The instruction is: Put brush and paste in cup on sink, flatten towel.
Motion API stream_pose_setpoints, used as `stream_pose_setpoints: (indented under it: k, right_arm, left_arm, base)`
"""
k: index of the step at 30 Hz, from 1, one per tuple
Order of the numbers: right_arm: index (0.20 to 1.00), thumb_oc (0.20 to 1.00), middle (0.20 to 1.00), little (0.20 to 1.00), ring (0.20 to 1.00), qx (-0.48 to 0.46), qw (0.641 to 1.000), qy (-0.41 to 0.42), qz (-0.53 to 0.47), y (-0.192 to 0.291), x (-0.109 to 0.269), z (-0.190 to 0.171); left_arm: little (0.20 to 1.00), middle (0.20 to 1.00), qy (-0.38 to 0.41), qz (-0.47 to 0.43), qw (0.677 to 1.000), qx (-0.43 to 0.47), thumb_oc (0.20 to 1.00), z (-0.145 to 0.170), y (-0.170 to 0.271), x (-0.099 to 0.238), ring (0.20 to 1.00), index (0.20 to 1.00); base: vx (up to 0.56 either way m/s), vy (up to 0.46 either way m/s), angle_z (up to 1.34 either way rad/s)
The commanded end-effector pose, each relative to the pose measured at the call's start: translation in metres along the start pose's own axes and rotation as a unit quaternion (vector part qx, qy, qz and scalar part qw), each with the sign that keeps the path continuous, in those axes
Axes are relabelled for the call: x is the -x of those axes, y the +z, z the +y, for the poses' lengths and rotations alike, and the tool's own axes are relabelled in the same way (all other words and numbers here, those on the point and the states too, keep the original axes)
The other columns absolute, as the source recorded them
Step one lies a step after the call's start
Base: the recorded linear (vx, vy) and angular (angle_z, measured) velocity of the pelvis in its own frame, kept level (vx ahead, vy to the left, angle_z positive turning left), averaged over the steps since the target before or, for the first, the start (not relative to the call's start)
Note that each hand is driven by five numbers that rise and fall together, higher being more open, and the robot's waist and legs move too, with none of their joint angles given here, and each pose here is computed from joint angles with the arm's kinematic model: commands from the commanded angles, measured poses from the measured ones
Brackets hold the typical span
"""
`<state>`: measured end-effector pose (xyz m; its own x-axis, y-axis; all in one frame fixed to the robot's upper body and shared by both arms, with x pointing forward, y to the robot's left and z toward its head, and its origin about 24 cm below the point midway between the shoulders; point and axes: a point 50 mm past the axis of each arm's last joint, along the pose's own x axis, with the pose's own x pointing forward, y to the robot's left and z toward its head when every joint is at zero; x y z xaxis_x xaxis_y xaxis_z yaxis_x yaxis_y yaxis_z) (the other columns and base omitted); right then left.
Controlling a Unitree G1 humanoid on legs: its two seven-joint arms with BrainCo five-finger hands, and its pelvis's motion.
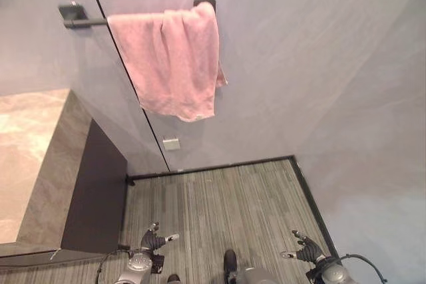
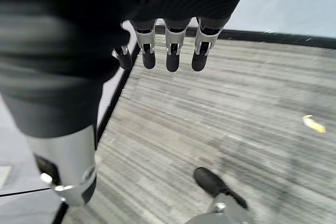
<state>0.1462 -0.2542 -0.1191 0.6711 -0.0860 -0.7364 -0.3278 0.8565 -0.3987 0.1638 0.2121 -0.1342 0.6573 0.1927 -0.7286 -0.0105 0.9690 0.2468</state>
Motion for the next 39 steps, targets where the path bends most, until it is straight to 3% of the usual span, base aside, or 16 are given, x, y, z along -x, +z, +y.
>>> stream_pose_setpoints:
  k: [1,11,19,31,39]
  right_arm:
    - [1.0,1.0,1.0,1.0,1.0,0.004,1.0,-0.015,-0.025,0.006,0.001,-0.007]
    - [1.0,1.0,1.0,1.0,1.0,0.002,0.999,-0.042,0.019,-0.008,0.0,-0.014]
    - [1.0,1.0,1.0,1.0,1.0,0.009,0.996,-0.042,-0.077,0.042,-0.009,-0.021]
    - [1.0,1.0,1.0,1.0,1.0,-0.035,0.989,-0.005,-0.142,0.064,-0.003,-0.005]
    - [1.0,1.0,1.0,1.0,1.0,-0.026,0.986,0.001,-0.165,0.075,-0.002,-0.004]
  left_arm:
    - [1.0,1.0,0.019,-0.033,0.999,0.008,1.0,0.017,0.016,-0.004,1.0,1.0]
    - [1.0,1.0,0.009,-0.111,0.994,-0.008,1.0,0.01,0.061,-0.01,1.0,1.0]
    - [1.0,1.0,0.015,-0.157,0.987,-0.035,1.0,0.029,0.078,-0.006,1.0,1.0]
    - [1.0,1.0,0.007,-0.112,0.992,-0.058,1.0,0.035,0.042,0.002,1.0,1.0]
    - [1.0,1.0,0.027,-0.109,0.993,-0.038,1.0,0.039,0.046,-0.002,1.0,1.0]
  base:
    - [-0.08,-0.064,0.2]
    - [0.25,0.235,0.05]
    - [0.19,0.286,-0.63]
    - [0.15,0.228,-0.19]
    - [0.14,-0.112,0.1]
